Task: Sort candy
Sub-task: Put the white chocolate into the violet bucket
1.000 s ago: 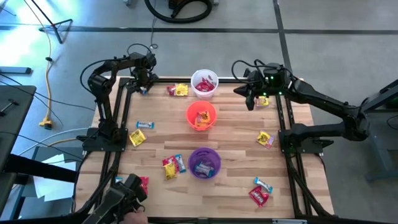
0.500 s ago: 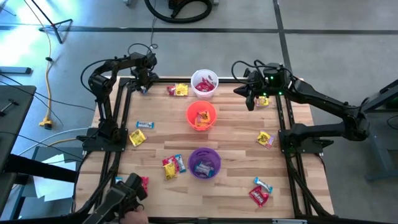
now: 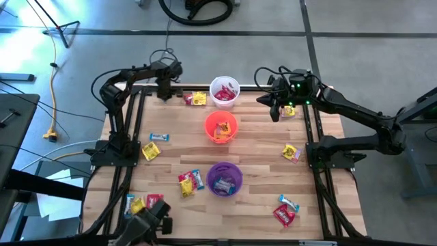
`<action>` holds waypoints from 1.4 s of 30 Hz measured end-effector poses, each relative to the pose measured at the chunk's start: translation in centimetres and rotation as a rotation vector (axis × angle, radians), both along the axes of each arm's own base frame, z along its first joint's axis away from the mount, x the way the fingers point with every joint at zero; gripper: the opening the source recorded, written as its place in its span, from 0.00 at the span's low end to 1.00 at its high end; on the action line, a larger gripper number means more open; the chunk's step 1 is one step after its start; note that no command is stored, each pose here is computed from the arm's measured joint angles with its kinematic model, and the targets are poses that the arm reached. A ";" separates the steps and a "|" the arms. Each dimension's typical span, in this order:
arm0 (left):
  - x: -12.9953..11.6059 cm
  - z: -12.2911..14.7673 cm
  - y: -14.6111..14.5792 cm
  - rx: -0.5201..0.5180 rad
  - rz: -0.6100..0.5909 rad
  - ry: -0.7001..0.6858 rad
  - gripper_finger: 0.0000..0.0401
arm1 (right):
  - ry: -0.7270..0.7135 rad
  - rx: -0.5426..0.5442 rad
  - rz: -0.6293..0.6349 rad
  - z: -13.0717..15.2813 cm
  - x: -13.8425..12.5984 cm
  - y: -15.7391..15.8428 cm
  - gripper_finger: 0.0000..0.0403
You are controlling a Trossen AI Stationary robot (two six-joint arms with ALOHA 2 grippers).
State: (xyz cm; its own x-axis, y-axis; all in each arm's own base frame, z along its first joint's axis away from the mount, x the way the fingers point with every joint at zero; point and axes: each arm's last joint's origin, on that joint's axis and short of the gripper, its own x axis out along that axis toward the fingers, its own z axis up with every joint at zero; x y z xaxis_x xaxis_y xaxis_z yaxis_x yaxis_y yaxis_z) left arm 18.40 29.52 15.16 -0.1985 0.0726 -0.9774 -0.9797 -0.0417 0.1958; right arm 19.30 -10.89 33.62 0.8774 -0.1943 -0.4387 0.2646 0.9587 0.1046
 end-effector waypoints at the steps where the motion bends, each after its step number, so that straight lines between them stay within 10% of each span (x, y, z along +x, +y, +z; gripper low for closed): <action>1: 0.6 0.5 -0.4 0.012 -0.042 -0.003 0.02 | 0.000 0.000 0.000 0.0 0.0 0.0 0.00; 11: 5.5 8.8 -7.8 0.204 -0.384 -0.164 0.01 | -0.003 0.015 -0.007 0.0 0.0 0.0 0.00; 23: 8.3 18.3 -23.9 0.262 -0.842 -0.713 0.00 | -0.006 0.015 -0.005 0.0 0.1 0.0 0.00; 35: 13.0 18.6 -32.6 -0.010 -1.332 -1.191 0.00 | -0.035 0.152 -0.082 0.0 0.0 0.0 0.00; 42: 14.3 15.7 -35.2 -0.138 -1.452 -1.094 0.00 | -0.029 0.194 -0.091 -0.1 0.1 0.3 0.00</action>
